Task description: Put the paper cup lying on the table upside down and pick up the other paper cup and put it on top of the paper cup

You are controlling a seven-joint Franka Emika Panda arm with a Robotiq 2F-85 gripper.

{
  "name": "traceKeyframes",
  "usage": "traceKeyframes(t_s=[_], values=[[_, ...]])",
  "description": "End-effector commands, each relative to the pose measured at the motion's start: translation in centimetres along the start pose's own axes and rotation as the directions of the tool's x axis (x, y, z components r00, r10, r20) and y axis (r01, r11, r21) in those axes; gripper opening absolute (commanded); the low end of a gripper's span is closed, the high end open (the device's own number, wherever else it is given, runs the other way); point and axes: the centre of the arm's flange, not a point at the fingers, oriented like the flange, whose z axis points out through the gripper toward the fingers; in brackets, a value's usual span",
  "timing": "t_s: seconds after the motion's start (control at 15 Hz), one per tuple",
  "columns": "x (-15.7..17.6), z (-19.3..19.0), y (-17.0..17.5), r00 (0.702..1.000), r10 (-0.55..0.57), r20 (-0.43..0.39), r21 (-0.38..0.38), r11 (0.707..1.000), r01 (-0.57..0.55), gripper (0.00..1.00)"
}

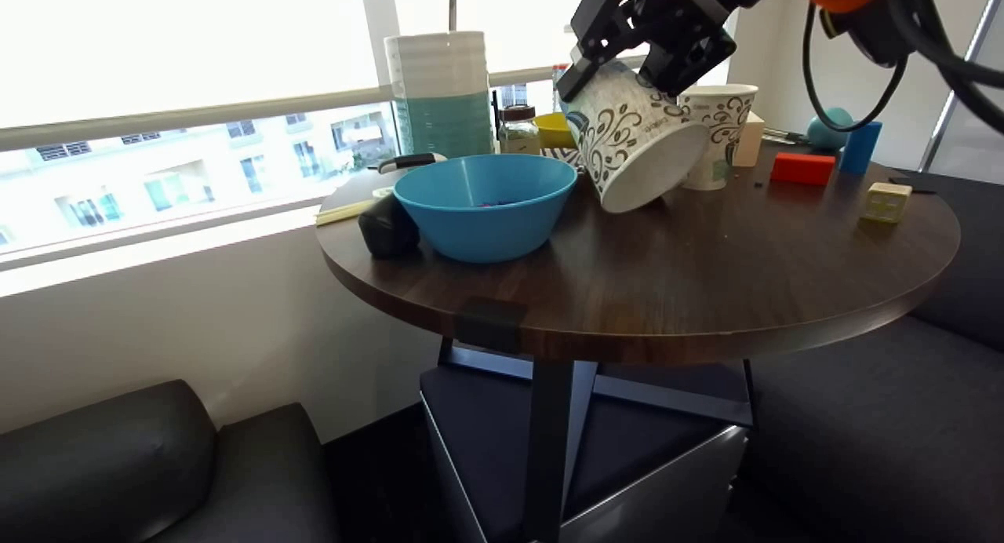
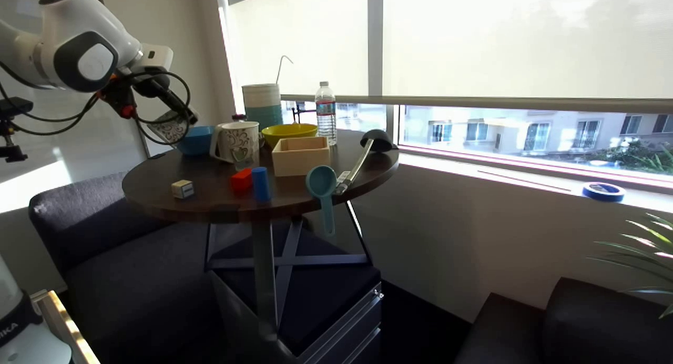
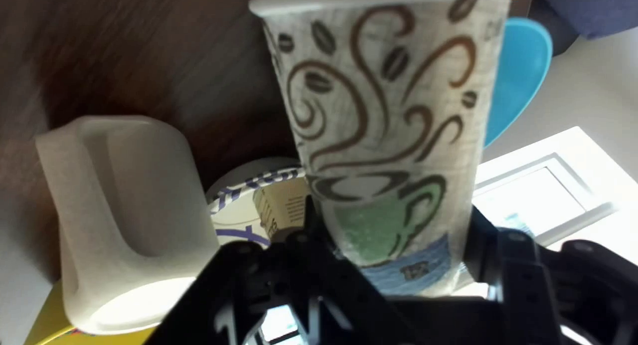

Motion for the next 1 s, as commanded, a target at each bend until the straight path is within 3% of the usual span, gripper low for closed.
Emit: traceKeyframes(t_s=[0.0,0.47,0.53,0.8,0.87,0.93], values=[[-2.9,-2.1,4.0,0.993,-0.096,0.069,0.075,0.993,0.091,0.39],[-3.3,-2.2,6.3,0.965,-0.209,0.156,0.106,0.975,0.194,0.39],[1.1,-0.6,3.4,0.973,-0.190,0.134,0.082,0.980,0.181,0.64],[1.0,-0.5,3.8,0.967,-0.205,0.152,0.087,0.977,0.193,0.64],[1.0,-0.5,3.8,0.967,-0.206,0.153,0.087,0.977,0.194,0.39],[0.7,-0.5,4.3,0.955,-0.255,0.152,0.107,0.965,0.241,0.39]])
